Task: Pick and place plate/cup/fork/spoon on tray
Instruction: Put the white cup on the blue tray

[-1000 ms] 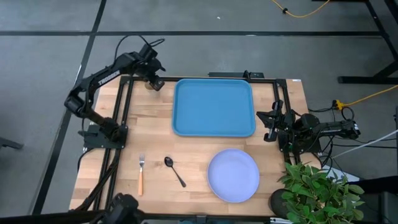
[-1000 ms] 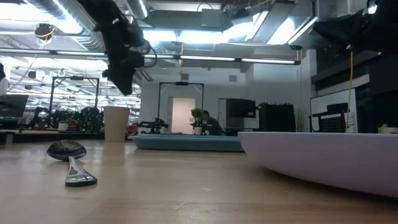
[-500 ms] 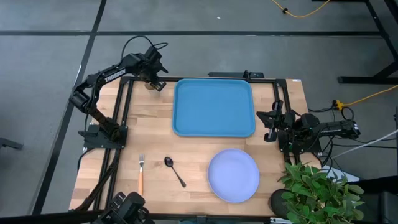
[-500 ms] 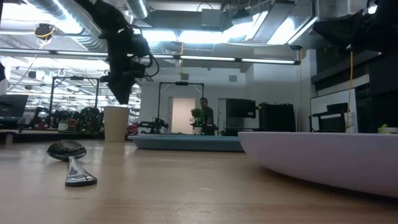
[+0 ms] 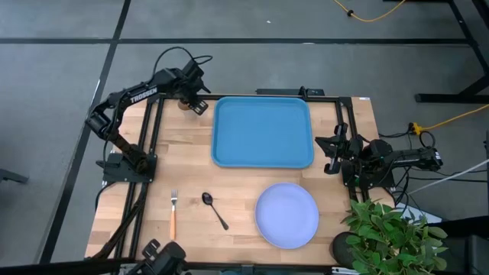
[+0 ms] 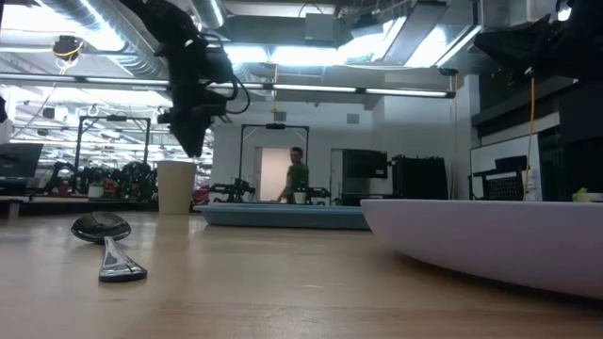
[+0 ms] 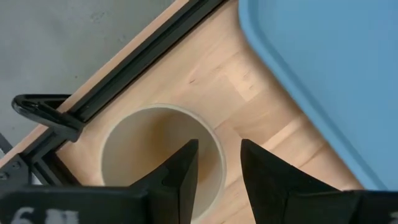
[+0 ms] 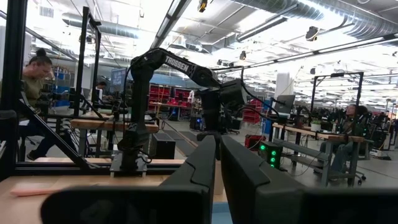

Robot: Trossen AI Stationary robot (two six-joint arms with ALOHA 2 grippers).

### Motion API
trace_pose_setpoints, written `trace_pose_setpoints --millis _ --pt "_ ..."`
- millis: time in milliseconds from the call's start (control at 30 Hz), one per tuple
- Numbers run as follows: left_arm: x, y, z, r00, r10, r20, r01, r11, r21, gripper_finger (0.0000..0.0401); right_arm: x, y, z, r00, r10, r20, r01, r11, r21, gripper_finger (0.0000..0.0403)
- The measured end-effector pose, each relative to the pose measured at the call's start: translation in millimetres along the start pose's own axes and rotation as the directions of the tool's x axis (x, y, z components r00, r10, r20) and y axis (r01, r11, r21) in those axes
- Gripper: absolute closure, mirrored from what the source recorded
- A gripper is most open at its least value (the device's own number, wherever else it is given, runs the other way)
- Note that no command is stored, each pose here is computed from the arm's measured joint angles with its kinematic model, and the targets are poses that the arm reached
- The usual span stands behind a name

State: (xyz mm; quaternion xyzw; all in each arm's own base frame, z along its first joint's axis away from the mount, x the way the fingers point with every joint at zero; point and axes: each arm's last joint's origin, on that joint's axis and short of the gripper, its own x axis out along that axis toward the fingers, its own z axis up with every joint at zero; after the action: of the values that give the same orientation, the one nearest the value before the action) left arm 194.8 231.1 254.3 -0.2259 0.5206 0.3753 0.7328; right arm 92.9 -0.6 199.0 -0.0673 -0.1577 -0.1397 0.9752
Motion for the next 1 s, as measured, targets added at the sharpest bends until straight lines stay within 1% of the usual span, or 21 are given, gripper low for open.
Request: trace_pose_setpoints --millis 200,567,833,1000 --pt "0 1 0 0.997 0.077 0.002 -0.077 0.997 0.006 0.0287 0 0 0 1.0 0.0 0.0 0.0 1.0 0.0 0.0372" --pt "3 -3 -1 0.998 0.068 -0.006 -0.068 0.998 0.01 0.0289 0 0 0 1.0 -0.001 -0.001 0.001 1.0 0.0 0.0372" --pt "19 -4 -15 0.996 0.066 -0.056 -0.065 0.998 0.022 0.029 0 0 0 1.0 -0.001 -0.001 0.001 1.0 0.0 0.0372" --pt "30 -5 -23 0.995 0.066 -0.068 -0.065 0.998 0.023 0.029 0 0 0 1.0 -0.001 -0.001 0.001 1.0 0.0 0.0372"
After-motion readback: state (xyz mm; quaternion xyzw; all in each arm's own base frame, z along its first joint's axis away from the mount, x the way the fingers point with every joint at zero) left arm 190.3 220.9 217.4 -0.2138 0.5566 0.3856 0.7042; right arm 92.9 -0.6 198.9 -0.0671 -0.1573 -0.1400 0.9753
